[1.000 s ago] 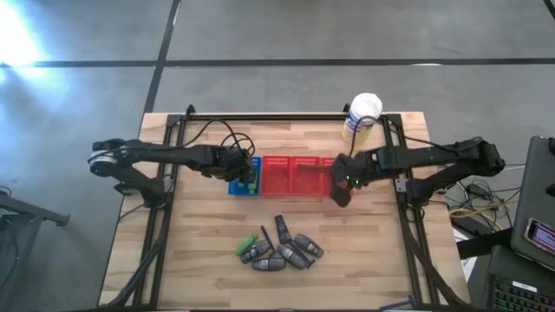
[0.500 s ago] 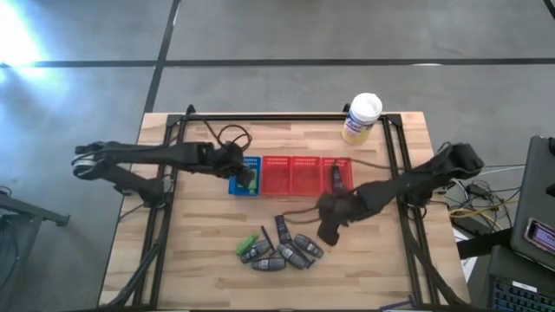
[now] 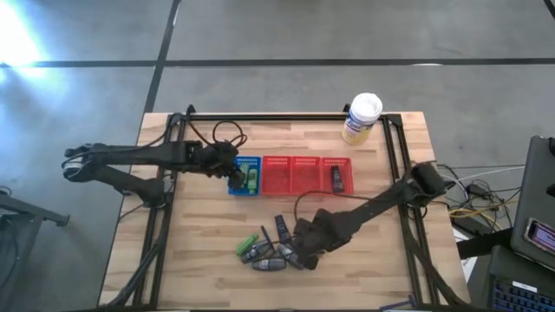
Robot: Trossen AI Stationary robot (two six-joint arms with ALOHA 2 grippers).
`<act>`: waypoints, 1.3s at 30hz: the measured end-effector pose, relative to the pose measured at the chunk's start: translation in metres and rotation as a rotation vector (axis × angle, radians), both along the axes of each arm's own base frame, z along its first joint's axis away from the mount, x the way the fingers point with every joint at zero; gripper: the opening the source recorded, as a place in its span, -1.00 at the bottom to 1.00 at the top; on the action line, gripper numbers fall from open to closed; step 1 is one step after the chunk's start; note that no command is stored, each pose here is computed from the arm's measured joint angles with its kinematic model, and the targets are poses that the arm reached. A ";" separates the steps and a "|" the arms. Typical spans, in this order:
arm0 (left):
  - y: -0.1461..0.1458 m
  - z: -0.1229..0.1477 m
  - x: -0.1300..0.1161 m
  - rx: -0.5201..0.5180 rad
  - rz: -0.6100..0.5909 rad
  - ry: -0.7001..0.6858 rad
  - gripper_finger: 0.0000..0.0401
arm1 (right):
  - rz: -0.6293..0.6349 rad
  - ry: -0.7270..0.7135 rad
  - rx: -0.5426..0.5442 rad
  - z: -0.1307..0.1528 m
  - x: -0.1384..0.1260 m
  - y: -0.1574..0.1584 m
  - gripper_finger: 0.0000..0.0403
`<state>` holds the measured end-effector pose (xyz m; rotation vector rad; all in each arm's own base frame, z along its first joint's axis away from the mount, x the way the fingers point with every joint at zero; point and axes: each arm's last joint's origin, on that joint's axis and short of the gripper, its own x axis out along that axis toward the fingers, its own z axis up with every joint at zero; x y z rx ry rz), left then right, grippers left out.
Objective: Pick & Place Travel size toiletries
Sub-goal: Put the gray deodorant into the middle red bin
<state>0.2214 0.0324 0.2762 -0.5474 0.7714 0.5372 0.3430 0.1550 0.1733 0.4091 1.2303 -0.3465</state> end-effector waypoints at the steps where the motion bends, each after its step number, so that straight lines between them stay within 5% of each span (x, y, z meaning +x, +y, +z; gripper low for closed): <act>1: 0.000 0.000 0.000 0.007 -0.010 0.008 0.24 | -0.002 0.003 -0.002 -0.003 0.003 0.001 0.81; 9: 0.000 -0.002 -0.002 0.041 -0.059 0.048 0.24 | -0.031 0.074 0.005 -0.027 0.010 0.002 0.74; 20: 0.000 -0.002 -0.002 0.061 -0.082 0.054 0.24 | -0.102 0.115 0.037 -0.020 0.003 -0.026 -0.02; 23: 0.000 -0.002 -0.002 0.063 -0.083 0.054 0.24 | -0.141 0.067 0.063 0.001 0.001 -0.040 -0.02; 27: 0.000 0.000 -0.004 0.073 -0.095 0.050 0.24 | -0.314 -0.045 0.079 0.043 -0.005 -0.073 -0.02; 31: 0.000 0.004 -0.007 0.092 -0.104 0.036 0.24 | -0.614 -0.198 0.108 0.081 -0.014 -0.131 -0.02; 35: 0.000 0.006 -0.009 0.107 -0.097 0.028 0.24 | -0.803 -0.241 0.117 0.088 -0.020 -0.187 -0.02; 39: 0.000 0.007 -0.010 0.123 -0.081 0.028 0.24 | -0.809 -0.191 0.177 0.070 -0.011 -0.217 0.02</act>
